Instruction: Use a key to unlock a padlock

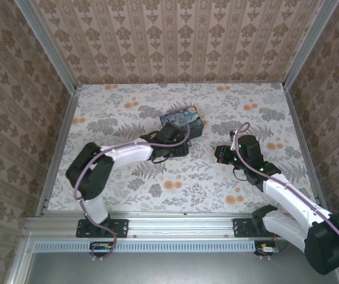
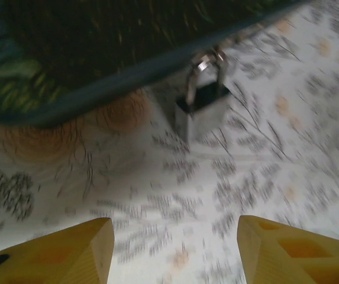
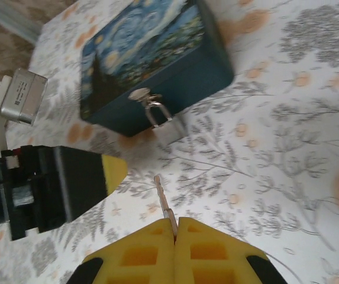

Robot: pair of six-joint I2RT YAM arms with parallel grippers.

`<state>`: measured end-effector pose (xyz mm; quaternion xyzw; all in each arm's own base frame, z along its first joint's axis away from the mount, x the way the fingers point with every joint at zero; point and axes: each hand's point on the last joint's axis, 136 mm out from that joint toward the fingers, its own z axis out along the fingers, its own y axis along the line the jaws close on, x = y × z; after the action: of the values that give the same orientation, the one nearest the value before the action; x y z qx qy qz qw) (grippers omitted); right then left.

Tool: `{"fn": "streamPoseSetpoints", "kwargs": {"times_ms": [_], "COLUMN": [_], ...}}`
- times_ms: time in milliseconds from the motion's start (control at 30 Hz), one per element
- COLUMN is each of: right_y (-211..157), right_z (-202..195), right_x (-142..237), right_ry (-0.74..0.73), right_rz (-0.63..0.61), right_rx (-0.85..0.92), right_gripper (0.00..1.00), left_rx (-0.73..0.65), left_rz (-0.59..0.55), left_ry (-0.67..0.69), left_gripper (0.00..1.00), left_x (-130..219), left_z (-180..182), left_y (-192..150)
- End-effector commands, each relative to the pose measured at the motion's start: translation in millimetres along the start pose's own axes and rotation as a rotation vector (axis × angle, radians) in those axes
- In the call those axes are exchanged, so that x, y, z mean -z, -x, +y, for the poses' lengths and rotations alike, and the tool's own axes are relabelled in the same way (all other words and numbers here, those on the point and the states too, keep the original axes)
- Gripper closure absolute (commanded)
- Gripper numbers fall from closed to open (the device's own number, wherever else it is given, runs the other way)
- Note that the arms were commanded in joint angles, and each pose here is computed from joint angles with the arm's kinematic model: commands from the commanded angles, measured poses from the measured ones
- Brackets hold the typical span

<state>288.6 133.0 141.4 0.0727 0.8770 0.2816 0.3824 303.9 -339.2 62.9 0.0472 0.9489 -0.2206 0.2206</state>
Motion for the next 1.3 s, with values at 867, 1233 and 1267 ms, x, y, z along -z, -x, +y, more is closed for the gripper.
{"fn": "streamPoseSetpoints", "kwargs": {"times_ms": [867, 1233, 1267], "right_y": [-2.4, -10.0, -11.1], "right_z": [-26.3, -27.2, -26.7], "right_x": [-6.4, -11.8, -11.9], "right_ry": [-0.054, -0.033, -0.029], "right_rz": [-0.002, 0.022, 0.026], "right_rx": [0.012, -0.004, -0.004], "right_gripper": [1.00, 1.00, 1.00], "left_rx": [0.199, 0.214, 0.212], "left_rz": [-0.181, -0.167, -0.164], "left_ry": [0.341, 0.337, 0.332], "left_gripper": [0.56, 0.68, 0.70], "left_x": [-60.1, -61.9, -61.7], "left_z": [0.2, -2.3, -3.0], "left_y": [28.4, 26.7, 26.6]}}
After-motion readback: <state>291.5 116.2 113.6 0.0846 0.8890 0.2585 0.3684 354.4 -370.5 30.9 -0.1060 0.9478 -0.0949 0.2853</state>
